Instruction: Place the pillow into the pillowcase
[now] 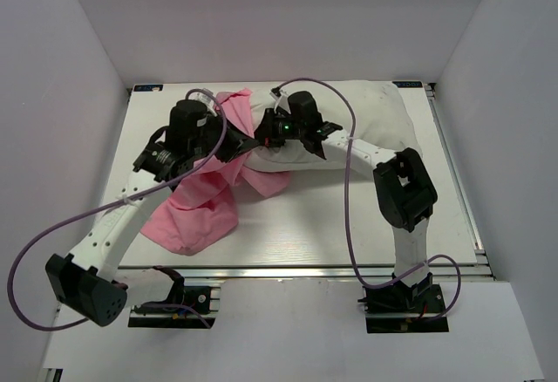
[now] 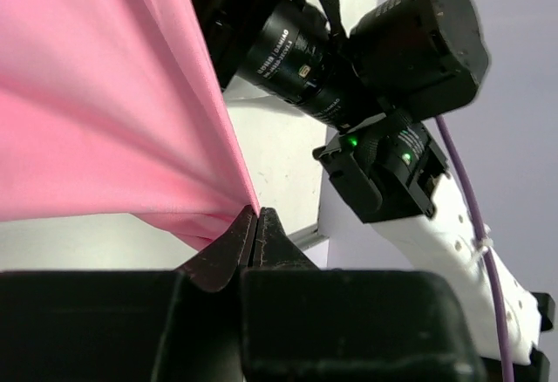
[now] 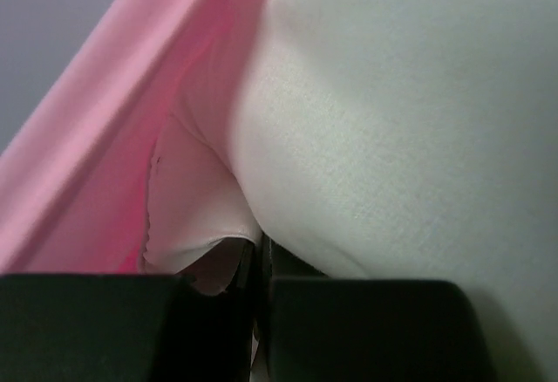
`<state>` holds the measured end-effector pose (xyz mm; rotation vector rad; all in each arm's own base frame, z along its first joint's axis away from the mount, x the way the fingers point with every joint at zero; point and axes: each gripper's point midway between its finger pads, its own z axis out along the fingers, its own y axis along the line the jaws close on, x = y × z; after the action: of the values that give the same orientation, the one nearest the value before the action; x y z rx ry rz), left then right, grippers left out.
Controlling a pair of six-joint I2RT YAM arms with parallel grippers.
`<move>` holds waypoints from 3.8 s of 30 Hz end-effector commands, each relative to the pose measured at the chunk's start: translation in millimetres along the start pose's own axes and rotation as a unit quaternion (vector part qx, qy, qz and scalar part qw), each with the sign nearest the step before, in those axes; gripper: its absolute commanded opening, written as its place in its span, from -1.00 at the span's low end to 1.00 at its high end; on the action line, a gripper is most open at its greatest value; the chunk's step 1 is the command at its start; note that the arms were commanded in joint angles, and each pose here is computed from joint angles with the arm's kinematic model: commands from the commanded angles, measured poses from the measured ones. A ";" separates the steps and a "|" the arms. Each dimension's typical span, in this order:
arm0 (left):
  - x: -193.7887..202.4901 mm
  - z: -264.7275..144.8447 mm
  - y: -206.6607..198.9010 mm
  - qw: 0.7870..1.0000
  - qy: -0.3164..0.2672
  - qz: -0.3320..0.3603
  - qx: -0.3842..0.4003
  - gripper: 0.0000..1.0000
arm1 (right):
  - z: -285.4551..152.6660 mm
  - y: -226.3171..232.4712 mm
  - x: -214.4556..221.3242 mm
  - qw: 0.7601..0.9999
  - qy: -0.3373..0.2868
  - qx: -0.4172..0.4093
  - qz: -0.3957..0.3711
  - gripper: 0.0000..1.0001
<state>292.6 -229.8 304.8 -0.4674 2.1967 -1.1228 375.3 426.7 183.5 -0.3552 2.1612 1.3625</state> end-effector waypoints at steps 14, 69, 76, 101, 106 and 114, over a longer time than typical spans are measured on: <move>13.7 45.2 -36.3 0.997 0.068 0.024 0.042 -0.76 | 16.8 7.6 57.9 0.996 0.037 -0.005 0.086 -1.00; -137.6 130.1 43.6 0.976 0.004 0.180 -0.123 -1.00 | -35.4 -69.9 -85.0 0.911 0.041 0.001 -0.411 -1.00; -128.3 114.9 -16.7 0.988 0.014 0.154 -0.009 -1.00 | -88.9 68.2 -100.7 0.921 -0.060 -0.127 -0.362 -1.00; -64.1 76.9 -95.1 0.976 0.052 0.105 0.186 -1.00 | -183.7 125.2 -186.5 0.751 -0.338 0.096 -0.559 -1.00; -16.4 72.9 -15.1 0.988 0.063 0.050 0.130 -1.00 | -136.1 89.0 -87.9 0.787 -0.252 0.067 -0.559 -1.00; 8.2 99.8 39.6 0.994 0.088 0.014 0.069 -1.00 | -69.4 50.1 2.5 0.847 -0.137 0.043 -0.512 -0.86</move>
<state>341.8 -260.6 200.1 -0.3445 2.3333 -1.3042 334.4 365.2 215.5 -1.0360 1.4758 0.5541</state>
